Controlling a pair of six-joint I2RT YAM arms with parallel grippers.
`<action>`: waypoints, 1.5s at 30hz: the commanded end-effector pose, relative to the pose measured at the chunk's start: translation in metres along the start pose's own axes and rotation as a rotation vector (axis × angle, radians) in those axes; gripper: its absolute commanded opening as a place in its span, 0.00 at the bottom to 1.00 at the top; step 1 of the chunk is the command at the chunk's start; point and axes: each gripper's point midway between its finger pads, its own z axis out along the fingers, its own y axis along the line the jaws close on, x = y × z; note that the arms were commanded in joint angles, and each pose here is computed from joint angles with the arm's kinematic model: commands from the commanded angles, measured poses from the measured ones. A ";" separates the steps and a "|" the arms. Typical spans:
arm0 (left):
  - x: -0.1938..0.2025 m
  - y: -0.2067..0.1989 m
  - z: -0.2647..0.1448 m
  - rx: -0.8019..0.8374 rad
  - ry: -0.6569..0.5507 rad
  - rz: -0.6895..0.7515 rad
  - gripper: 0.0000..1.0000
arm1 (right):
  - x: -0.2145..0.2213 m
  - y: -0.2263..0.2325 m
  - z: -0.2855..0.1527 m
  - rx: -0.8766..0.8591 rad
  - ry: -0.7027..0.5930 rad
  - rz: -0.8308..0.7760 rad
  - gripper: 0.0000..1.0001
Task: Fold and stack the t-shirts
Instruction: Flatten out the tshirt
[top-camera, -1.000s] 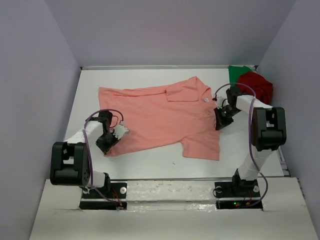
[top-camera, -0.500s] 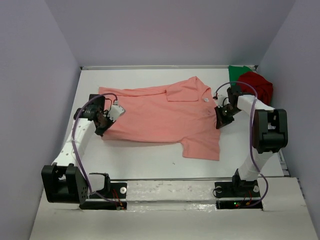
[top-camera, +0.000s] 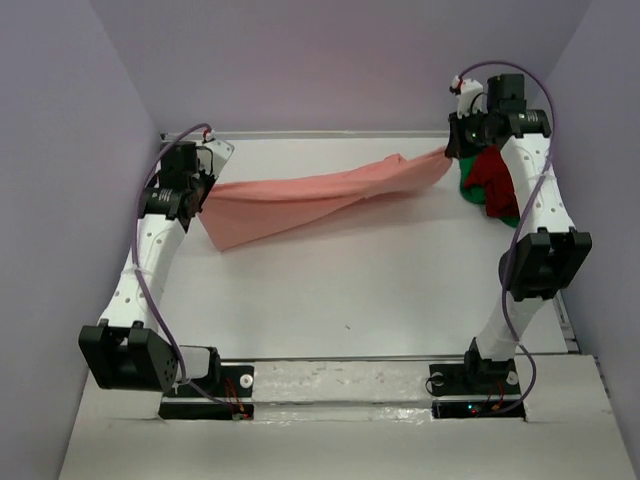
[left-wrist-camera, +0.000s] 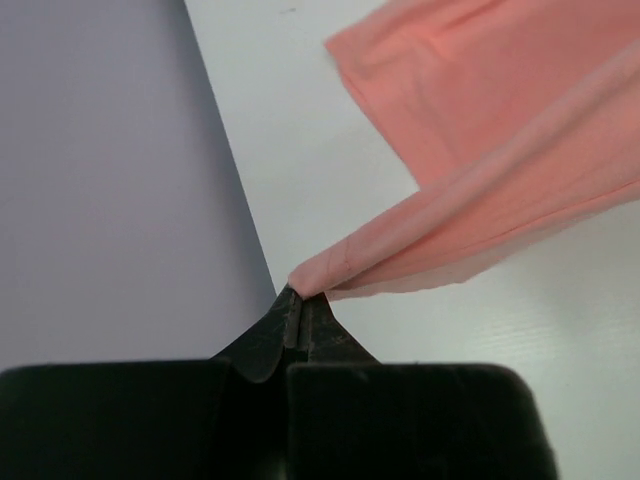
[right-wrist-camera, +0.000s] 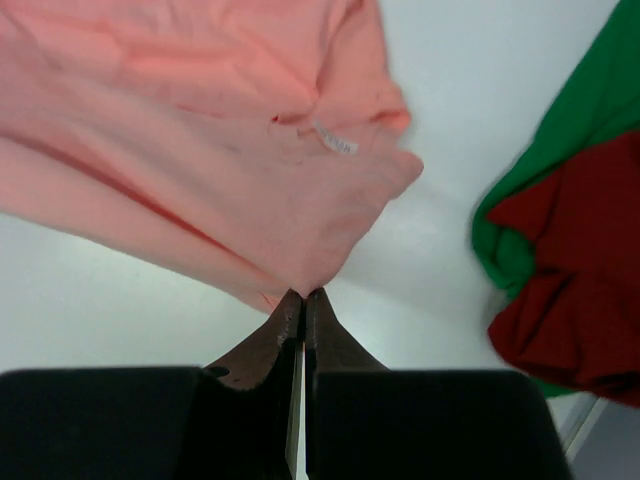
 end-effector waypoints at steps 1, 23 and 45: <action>-0.070 0.063 -0.006 -0.227 -0.183 -0.174 0.00 | -0.047 -0.016 -0.009 0.034 -0.039 0.008 0.00; -0.109 0.084 -0.235 -0.213 -0.751 -0.187 0.00 | -0.077 0.082 -0.287 0.188 -0.703 -0.215 0.00; -0.159 0.131 -0.066 -0.178 -0.626 -0.235 0.00 | -0.148 -0.040 -0.125 0.347 -0.524 -0.169 0.00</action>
